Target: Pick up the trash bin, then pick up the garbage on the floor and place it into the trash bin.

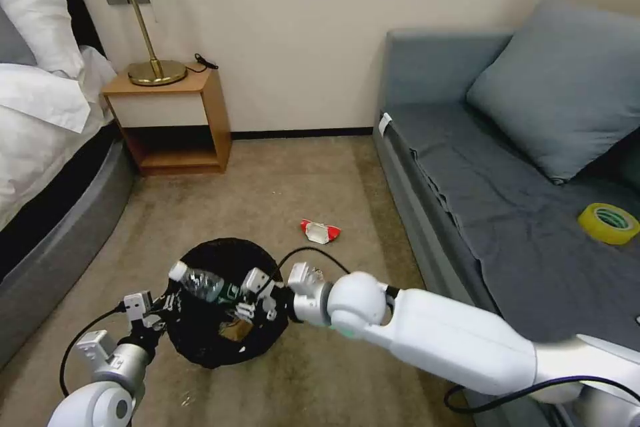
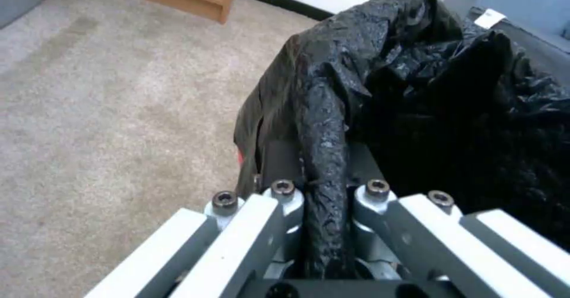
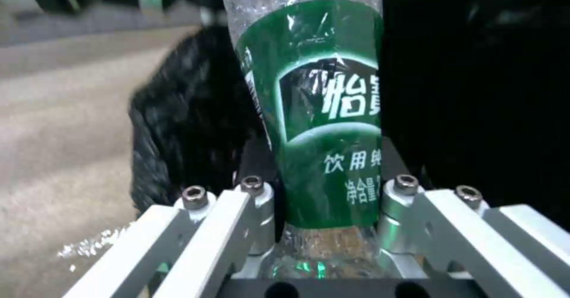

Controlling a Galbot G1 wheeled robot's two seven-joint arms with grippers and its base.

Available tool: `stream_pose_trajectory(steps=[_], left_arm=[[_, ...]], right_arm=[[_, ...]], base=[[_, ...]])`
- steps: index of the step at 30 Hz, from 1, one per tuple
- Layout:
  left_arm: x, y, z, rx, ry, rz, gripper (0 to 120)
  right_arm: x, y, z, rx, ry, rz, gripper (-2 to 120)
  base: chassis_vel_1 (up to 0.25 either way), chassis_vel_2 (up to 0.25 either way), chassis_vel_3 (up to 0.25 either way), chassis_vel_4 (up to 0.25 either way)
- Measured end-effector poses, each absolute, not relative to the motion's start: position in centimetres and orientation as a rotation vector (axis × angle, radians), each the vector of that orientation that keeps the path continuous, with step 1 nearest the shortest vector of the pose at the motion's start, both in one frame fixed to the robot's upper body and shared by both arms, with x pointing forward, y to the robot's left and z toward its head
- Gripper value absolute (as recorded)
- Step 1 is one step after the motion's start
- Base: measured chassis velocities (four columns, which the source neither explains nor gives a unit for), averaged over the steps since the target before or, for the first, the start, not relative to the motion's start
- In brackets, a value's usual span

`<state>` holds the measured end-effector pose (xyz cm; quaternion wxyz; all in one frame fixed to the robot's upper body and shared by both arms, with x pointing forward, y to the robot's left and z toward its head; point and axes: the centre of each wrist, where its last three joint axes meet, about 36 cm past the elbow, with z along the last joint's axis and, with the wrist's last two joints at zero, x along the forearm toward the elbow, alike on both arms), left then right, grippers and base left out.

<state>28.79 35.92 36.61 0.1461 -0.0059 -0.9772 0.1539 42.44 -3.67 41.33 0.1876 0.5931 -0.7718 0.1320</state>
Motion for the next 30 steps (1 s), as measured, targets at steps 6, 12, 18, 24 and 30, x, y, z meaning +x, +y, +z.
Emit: stream_pose_trajectory(steps=[6, 12, 18, 24, 30], left_arm=[[27.8, 35.6, 36.6, -0.004, -2.806, 0.454, 5], [25.9, 34.9, 35.6, 0.029, -2.788, 0.462, 5], [25.4, 33.7, 35.2, 0.069, -2.787, 0.467, 5], [26.3, 33.8, 36.0, 0.1, -2.81, 0.467, 5], [27.3, 34.9, 36.6, 0.139, -2.839, 0.428, 5]], right_arm=[[42.1, -3.2, 40.5, 1.662, -2.188, 0.409, 33], [42.2, -4.1, 39.7, 1.645, -2.199, 0.452, 58], [41.6, -5.6, 40.8, 1.679, -2.22, 0.438, 88], [41.7, -5.6, 42.3, 1.706, -2.256, 0.409, 100], [43.3, -5.8, 43.8, 1.626, -2.39, 0.365, 100]], base=[[0.0, 0.0, 0.0, 0.0], [0.0, 0.0, 0.0, 0.0], [0.0, 0.0, 0.0, 0.0], [0.0, 0.0, 0.0, 0.0], [0.0, 0.0, 0.0, 0.0]])
